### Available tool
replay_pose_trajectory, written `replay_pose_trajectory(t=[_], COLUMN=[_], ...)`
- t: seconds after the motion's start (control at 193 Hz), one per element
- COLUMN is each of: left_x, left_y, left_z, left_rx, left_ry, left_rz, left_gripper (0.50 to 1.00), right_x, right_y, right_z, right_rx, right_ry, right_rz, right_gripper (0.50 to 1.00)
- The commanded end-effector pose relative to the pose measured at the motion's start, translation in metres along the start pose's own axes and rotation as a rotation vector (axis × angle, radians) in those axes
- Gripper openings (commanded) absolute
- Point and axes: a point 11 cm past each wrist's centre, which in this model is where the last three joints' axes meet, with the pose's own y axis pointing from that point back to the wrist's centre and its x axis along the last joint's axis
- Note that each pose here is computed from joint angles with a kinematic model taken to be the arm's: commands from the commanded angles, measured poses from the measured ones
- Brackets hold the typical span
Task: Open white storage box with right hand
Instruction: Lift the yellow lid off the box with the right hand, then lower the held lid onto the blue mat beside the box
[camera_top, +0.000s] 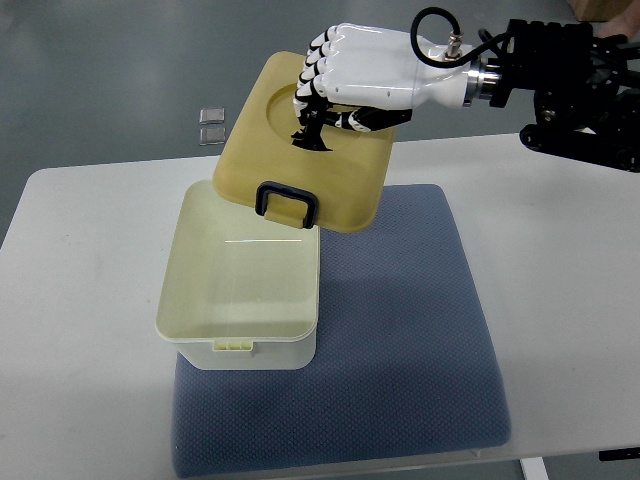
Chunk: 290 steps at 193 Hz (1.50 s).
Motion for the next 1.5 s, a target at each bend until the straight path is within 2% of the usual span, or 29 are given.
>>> replay_pose_trajectory(t=[0.0, 0.249, 0.487, 0.731, 1.078, 1.269, 1.373, 1.399, 1.435, 1.472, 1.497], left_x=[0.000, 0.000, 0.000, 0.000, 0.000, 0.000, 0.000, 0.000, 0.000, 0.000, 0.000], left_y=[0.000, 0.000, 0.000, 0.000, 0.000, 0.000, 0.000, 0.000, 0.000, 0.000, 0.000], left_z=[0.000, -0.001, 0.000, 0.000, 0.000, 0.000, 0.000, 0.000, 0.000, 0.000, 0.000], left_rx=[0.000, 0.002, 0.000, 0.000, 0.000, 0.000, 0.000, 0.000, 0.000, 0.000, 0.000], left_ry=[0.000, 0.000, 0.000, 0.000, 0.000, 0.000, 0.000, 0.000, 0.000, 0.000, 0.000], left_rz=[0.000, 0.000, 0.000, 0.000, 0.000, 0.000, 0.000, 0.000, 0.002, 0.000, 0.000], left_gripper=[1.000, 1.000, 1.000, 1.000, 1.000, 1.000, 1.000, 1.000, 1.000, 1.000, 1.000], right_x=[-0.011, -0.051, -0.087, -0.115, -0.148, -0.162, -0.169, -0.171, -0.171, -0.172, -0.172], right_y=[0.026, 0.078, 0.098, 0.098, 0.071, 0.075, 0.079, 0.080, 0.080, 0.081, 0.081], right_z=[0.011, 0.019, 0.010, -0.012, -0.057, -0.071, -0.076, -0.077, -0.077, -0.076, -0.075], right_rx=[-0.064, -0.182, -0.210, -0.154, -0.020, 0.006, 0.006, 0.005, 0.003, 0.000, -0.002], right_ry=[-0.020, -0.076, -0.130, -0.151, -0.194, -0.213, -0.228, -0.234, -0.234, -0.233, -0.231], right_rz=[-0.011, -0.052, -0.111, -0.166, -0.200, -0.230, -0.241, -0.243, -0.245, -0.246, -0.247], right_gripper=[0.500, 0.500, 0.500, 0.500, 0.500, 0.500, 0.609, 0.656, 0.690, 0.762, 0.789])
